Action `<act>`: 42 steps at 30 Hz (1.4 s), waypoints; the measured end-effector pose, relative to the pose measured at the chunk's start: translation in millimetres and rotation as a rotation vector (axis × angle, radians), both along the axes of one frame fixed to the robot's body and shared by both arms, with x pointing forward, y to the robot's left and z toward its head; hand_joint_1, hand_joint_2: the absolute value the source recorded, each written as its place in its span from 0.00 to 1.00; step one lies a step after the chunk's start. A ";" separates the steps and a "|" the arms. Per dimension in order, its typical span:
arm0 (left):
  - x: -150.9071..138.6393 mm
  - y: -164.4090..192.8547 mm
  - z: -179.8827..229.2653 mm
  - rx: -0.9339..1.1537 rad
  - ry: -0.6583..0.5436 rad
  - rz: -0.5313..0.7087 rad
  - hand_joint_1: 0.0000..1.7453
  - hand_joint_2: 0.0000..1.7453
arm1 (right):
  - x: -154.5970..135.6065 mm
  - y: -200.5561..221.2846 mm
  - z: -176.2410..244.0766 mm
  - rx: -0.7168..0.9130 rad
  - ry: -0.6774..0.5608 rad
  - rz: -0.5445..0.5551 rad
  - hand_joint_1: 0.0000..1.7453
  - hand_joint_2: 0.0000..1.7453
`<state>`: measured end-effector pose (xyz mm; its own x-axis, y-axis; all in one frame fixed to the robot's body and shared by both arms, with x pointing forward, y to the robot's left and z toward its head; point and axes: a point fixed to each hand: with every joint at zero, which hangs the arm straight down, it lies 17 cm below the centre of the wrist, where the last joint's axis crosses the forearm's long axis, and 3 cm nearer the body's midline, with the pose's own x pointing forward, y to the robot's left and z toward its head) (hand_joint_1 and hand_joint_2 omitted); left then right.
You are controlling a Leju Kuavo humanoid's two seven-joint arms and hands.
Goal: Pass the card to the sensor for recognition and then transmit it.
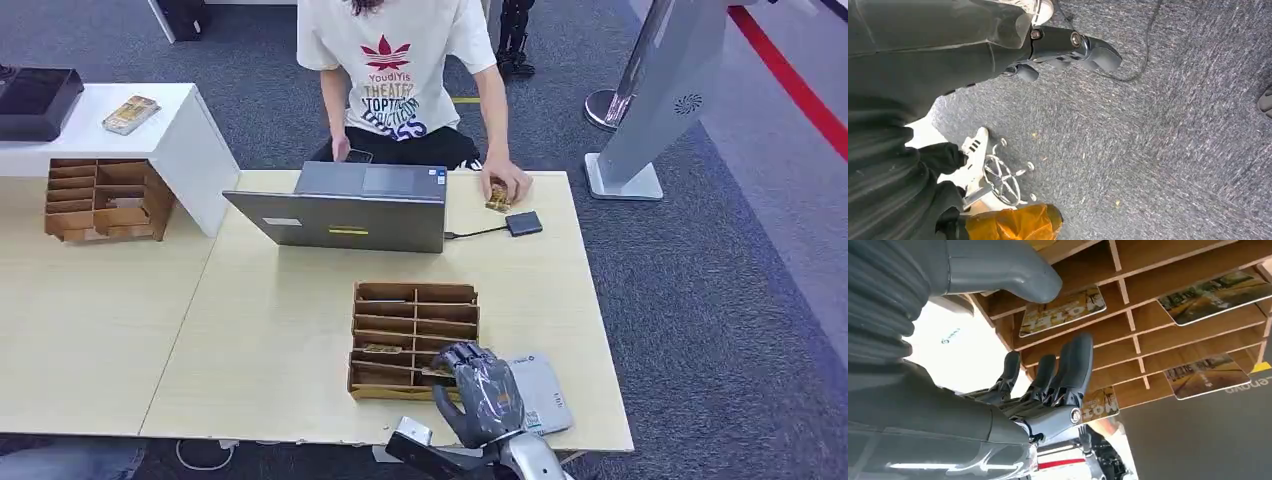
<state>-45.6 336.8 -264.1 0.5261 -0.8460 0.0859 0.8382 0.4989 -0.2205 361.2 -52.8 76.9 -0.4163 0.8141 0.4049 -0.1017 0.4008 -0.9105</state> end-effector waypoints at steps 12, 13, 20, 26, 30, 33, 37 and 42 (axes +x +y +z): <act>0.7 -0.7 0.1 -0.004 -0.003 0.002 0.00 1.00 | 1.7 -2.6 -10.5 -0.021 0.026 -0.011 0.99 1.00; 0.8 -0.9 0.1 -0.004 -0.003 0.003 0.00 1.00 | 2.1 -2.9 -11.0 -0.023 0.026 -0.012 1.00 1.00; 2.0 -1.8 0.1 -0.009 -0.007 0.006 0.00 1.00 | 7.3 -4.6 -9.7 -0.028 0.020 -0.018 1.00 1.00; 2.5 -2.0 0.1 -0.011 -0.008 0.006 0.00 1.00 | 8.2 -4.4 -9.5 -0.029 0.024 -0.025 1.00 1.00; 2.7 -1.7 0.2 -0.010 -0.009 0.005 0.00 1.00 | 8.3 -4.4 -9.8 -0.028 0.027 -0.027 1.00 1.00; 2.8 0.0 0.3 -0.008 -0.009 0.005 0.00 1.00 | 8.5 -4.6 -9.5 -0.027 0.026 -0.028 1.00 1.00; 2.4 1.8 0.5 -0.007 -0.009 0.002 0.00 1.00 | 8.5 -5.8 -5.2 0.012 0.022 -0.029 1.00 1.00; -0.9 0.3 0.9 -0.016 -0.008 0.016 0.00 1.00 | 4.6 -10.8 39.2 0.192 -0.062 -0.041 1.00 1.00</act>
